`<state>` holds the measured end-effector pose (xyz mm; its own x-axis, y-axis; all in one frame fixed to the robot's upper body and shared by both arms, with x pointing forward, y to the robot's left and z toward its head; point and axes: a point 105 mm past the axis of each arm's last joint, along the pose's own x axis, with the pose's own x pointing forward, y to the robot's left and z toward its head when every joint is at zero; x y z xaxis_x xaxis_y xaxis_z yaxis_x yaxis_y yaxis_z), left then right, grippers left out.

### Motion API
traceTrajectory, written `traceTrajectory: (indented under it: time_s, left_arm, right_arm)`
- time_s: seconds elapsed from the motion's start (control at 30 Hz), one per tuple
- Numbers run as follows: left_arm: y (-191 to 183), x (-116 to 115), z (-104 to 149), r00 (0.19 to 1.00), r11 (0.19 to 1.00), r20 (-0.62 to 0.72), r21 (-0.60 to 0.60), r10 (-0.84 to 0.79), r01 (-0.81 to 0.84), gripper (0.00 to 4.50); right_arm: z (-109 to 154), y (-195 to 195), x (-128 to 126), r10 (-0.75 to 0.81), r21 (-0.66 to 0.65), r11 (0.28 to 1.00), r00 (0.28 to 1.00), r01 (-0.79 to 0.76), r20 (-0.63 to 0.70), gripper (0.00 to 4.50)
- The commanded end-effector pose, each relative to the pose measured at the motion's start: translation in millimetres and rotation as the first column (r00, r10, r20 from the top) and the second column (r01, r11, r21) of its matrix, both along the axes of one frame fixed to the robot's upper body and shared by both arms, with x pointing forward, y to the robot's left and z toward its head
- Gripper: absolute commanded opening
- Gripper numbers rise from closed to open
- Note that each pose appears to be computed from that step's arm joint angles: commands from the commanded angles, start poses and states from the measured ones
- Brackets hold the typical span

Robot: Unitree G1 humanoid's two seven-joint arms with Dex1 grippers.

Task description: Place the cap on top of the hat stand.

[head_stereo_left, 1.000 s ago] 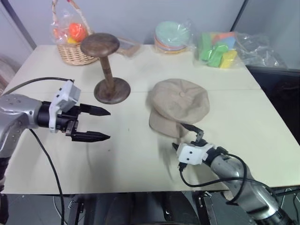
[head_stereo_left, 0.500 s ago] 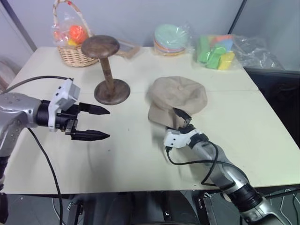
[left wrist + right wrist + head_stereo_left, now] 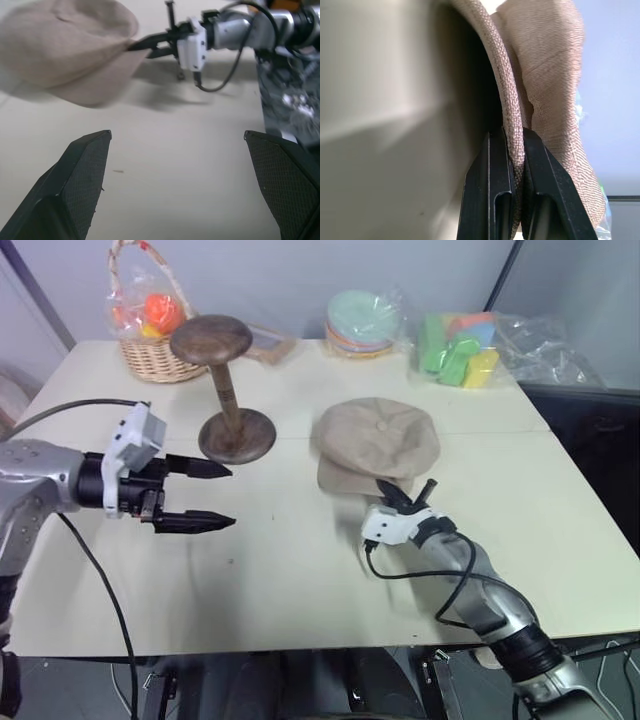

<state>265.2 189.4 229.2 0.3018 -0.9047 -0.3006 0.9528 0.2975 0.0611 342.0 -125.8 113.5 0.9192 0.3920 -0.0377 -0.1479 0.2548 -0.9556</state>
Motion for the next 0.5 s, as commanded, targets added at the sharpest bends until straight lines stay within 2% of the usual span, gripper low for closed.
traceTrajectory:
  time_s: [0.03, 0.2, 0.3, 0.5]
  left_arm:
    - [10, -5, 31, 0.990, 0.988, 0.084, -0.113, 0.111, -0.101, 4.50]
    - [26, -17, 55, 0.954, 0.943, 0.135, -0.240, 0.267, -0.230, 4.50]
    - [51, -27, 76, 0.896, 0.878, 0.167, -0.335, 0.412, -0.342, 4.50]
    - [85, -46, 79, 0.795, 0.792, 0.182, -0.362, 0.578, -0.492, 4.50]
  right_arm:
    - [63, -5, 7, 0.028, 0.048, 0.998, 0.988, -0.036, 0.155, 0.08]
    - [132, 6, 16, 0.093, 0.054, 0.992, 0.943, -0.116, 0.319, 0.08]
    - [189, 37, 19, 0.197, 0.051, 0.968, 0.873, -0.245, 0.447, 0.08]
    - [260, 93, 23, 0.313, 0.071, 0.900, 0.751, -0.430, 0.581, 0.08]
